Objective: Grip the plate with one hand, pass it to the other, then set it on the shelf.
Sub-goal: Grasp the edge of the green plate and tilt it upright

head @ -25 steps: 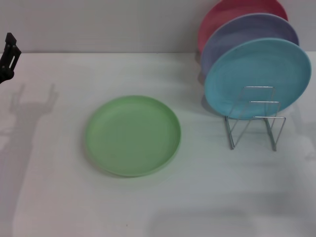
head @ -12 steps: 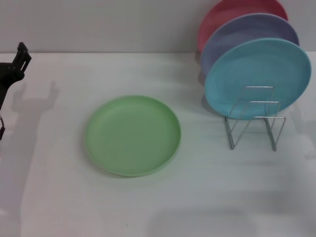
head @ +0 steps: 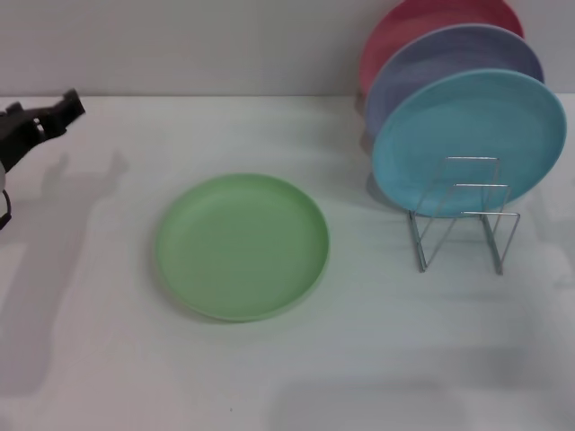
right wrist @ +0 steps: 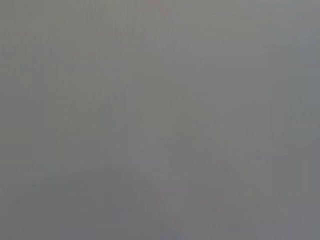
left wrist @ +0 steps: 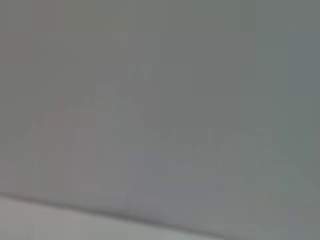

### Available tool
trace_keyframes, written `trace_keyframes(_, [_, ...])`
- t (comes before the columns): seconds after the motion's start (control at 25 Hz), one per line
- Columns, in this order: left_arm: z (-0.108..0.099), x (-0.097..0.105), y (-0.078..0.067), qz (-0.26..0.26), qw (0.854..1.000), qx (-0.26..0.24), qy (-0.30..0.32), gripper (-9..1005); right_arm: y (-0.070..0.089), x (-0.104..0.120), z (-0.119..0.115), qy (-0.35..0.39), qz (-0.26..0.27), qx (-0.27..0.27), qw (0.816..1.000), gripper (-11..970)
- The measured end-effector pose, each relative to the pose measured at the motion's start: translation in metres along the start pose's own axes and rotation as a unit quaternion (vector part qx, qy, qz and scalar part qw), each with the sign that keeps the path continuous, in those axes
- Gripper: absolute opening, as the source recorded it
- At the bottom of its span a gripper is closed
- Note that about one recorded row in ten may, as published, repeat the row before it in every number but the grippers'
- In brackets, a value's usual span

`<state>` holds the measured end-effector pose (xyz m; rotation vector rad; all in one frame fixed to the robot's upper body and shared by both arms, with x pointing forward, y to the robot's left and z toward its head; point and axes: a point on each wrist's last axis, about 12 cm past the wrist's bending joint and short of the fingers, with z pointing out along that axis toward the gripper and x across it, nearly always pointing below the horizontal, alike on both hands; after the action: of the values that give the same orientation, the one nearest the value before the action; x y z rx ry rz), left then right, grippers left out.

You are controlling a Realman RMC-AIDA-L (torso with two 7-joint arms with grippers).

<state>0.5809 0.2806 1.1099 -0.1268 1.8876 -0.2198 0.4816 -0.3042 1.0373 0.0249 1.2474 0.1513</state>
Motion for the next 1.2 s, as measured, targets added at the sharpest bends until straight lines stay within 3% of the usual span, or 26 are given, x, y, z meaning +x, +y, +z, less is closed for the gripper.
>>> trace_keyframes(0.04, [-0.002,-0.001,-0.002,0.004,0.999,-0.001,0.033,824,0.0,0.0,0.0,0.0,0.0,0.0,1.0,688])
trace_keyframes(0.24, [-0.004,-0.01,-0.007,0.012,0.998,0.002,0.054,824,0.002,0.001,0.005,0.002,0.001,-0.003,1.0,689])
trace_keyframes(0.28, [-0.011,-0.022,-0.025,0.046,0.992,0.021,0.119,824,0.002,0.001,0.006,0.004,0.002,-0.004,1.0,689])
trace_keyframes(0.48, [-0.014,-0.026,-0.039,0.066,0.982,0.037,0.173,823,0.001,0.001,0.01,0.004,-0.003,-0.006,1.0,688])
trace_keyframes(0.76, [-0.013,-0.03,-0.048,0.084,0.963,0.042,0.251,823,0.002,0.0,0.011,0.001,0.0,-0.008,1.0,688])
trace_keyframes(1.2, [-0.013,-0.027,-0.06,0.098,0.944,0.051,0.311,823,0.001,0.001,0.011,0.003,0.001,-0.008,1.0,689])
